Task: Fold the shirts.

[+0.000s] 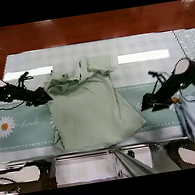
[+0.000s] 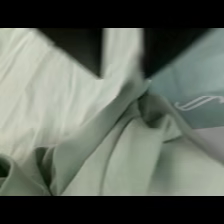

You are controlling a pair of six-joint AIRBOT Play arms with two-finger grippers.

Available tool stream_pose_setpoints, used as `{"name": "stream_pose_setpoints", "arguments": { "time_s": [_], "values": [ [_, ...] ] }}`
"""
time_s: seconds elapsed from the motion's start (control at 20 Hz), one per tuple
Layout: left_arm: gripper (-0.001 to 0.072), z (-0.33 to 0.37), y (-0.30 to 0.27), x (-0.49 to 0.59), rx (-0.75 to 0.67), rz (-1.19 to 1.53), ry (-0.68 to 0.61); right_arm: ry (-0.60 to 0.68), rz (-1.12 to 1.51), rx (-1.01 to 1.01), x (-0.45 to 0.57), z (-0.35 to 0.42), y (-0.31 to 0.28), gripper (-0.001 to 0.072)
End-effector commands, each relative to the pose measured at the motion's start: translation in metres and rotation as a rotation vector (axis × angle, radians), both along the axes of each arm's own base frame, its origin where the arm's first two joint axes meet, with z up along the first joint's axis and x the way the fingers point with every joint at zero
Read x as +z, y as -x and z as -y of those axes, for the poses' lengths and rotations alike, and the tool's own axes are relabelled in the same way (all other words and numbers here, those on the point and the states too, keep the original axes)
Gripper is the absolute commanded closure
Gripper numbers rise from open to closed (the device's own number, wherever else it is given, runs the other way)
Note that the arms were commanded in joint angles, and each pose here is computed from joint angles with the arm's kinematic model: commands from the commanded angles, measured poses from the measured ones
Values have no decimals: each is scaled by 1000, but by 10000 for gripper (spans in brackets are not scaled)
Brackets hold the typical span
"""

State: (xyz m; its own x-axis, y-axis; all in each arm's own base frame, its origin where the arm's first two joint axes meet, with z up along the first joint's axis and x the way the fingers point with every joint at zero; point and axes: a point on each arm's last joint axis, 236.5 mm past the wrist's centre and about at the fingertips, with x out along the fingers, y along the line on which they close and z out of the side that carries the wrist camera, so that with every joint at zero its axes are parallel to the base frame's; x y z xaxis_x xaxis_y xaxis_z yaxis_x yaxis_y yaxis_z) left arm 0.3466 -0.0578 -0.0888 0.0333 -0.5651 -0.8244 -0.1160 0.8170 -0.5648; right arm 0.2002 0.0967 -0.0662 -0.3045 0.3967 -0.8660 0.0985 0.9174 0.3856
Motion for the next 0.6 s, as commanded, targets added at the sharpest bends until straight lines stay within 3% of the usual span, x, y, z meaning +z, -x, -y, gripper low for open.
{"name": "stream_pose_setpoints", "arguments": {
  "time_s": [0.0, 0.25, 0.45, 0.5, 0.55],
  "values": [
    [685, 13, 1, -5, -56, 15, 10, 13, -96, 62, -25, -14, 51, 86],
    [685, 13, 2, -5, -58, 13, 10, -26, -77, 40, -32, -35, 44, 86],
    [685, 13, 3, -5, -59, 11, 11, -130, -60, -11, -35, -64, 31, 100],
    [685, 13, 3, -5, -60, 10, 12, -147, -52, -20, -34, -68, 27, 116],
    [685, 13, 3, -5, -60, 10, 12, -156, -42, -20, -32, -70, 24, 229]
  ]
}}
